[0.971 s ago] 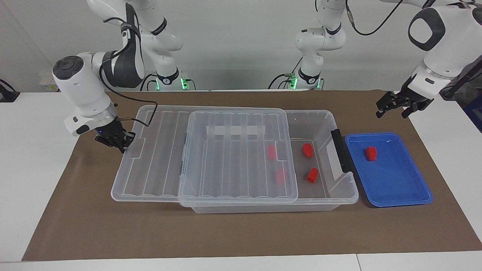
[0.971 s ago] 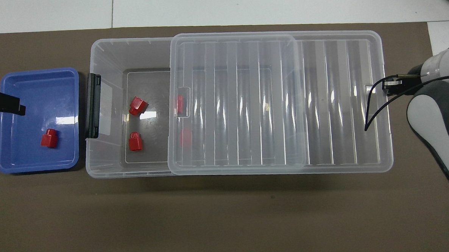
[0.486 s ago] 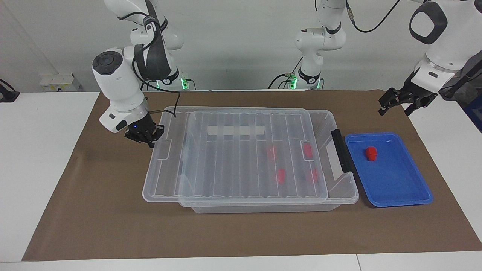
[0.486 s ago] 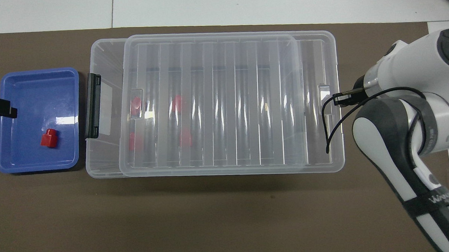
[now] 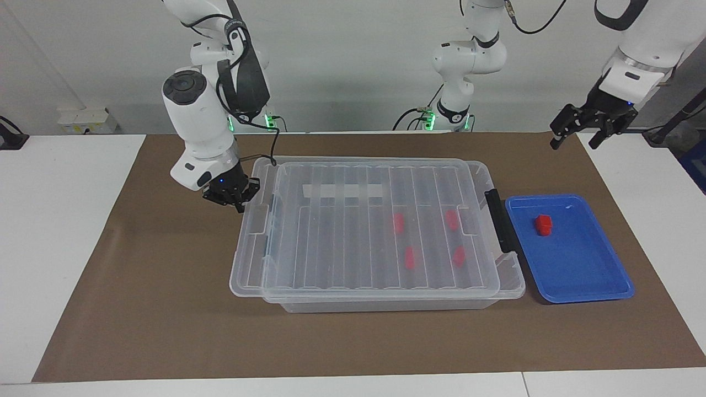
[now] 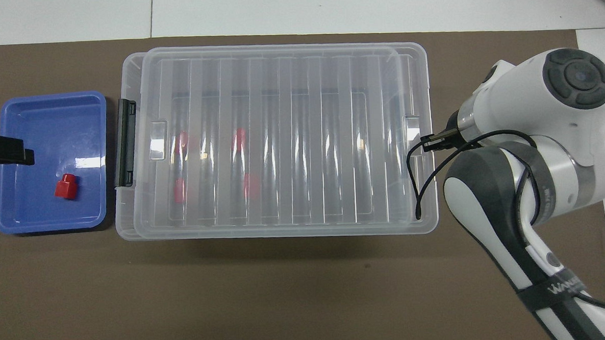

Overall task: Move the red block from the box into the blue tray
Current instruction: 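Slide the clear lid shut with the right gripper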

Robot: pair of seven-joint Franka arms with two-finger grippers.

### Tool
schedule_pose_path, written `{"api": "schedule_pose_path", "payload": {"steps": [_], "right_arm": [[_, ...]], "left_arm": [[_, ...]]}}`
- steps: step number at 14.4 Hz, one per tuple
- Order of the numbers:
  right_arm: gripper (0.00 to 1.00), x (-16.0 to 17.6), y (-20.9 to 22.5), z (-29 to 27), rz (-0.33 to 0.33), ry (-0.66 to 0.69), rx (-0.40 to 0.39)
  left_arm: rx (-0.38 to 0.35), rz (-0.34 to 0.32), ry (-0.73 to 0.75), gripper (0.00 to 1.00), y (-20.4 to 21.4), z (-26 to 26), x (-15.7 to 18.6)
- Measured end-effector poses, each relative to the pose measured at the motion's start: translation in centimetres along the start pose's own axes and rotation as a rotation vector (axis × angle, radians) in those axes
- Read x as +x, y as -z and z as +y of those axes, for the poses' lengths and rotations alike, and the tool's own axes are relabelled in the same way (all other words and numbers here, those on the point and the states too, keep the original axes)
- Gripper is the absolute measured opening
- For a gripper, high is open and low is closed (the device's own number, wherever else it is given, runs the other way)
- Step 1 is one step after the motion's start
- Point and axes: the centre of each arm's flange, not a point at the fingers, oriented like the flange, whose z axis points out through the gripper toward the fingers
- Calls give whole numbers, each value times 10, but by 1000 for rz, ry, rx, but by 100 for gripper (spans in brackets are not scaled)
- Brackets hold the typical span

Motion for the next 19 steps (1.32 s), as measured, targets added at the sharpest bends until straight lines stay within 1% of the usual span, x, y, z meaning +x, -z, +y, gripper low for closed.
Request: {"api": "schedule_pose_path", "payload": {"steps": [5, 7, 9, 12, 14, 16, 19], "right_arm": [[1, -1, -1, -15, -3, 25, 1], [1, -2, -2, -22, -4, 36, 1], [1, -2, -2, -24, -4, 40, 1], [1, -2, 0, -21, -2, 34, 1], [1, -7, 9, -8, -8, -10, -3], [1, -16, 26, 17, -17, -93, -9], [1, -30, 53, 52, -1, -214, -17]], "left_arm": [[12, -24, 0, 100, -26, 0, 8], [49, -57, -45, 100, -38, 21, 9], [64, -66, -72, 100, -34, 39, 9], [66, -50, -80, 100, -18, 46, 13], [67, -49, -67, 100, -18, 39, 14], [67, -49, -55, 100, -17, 32, 15], [67, -44, -53, 100, -15, 32, 14]]}}
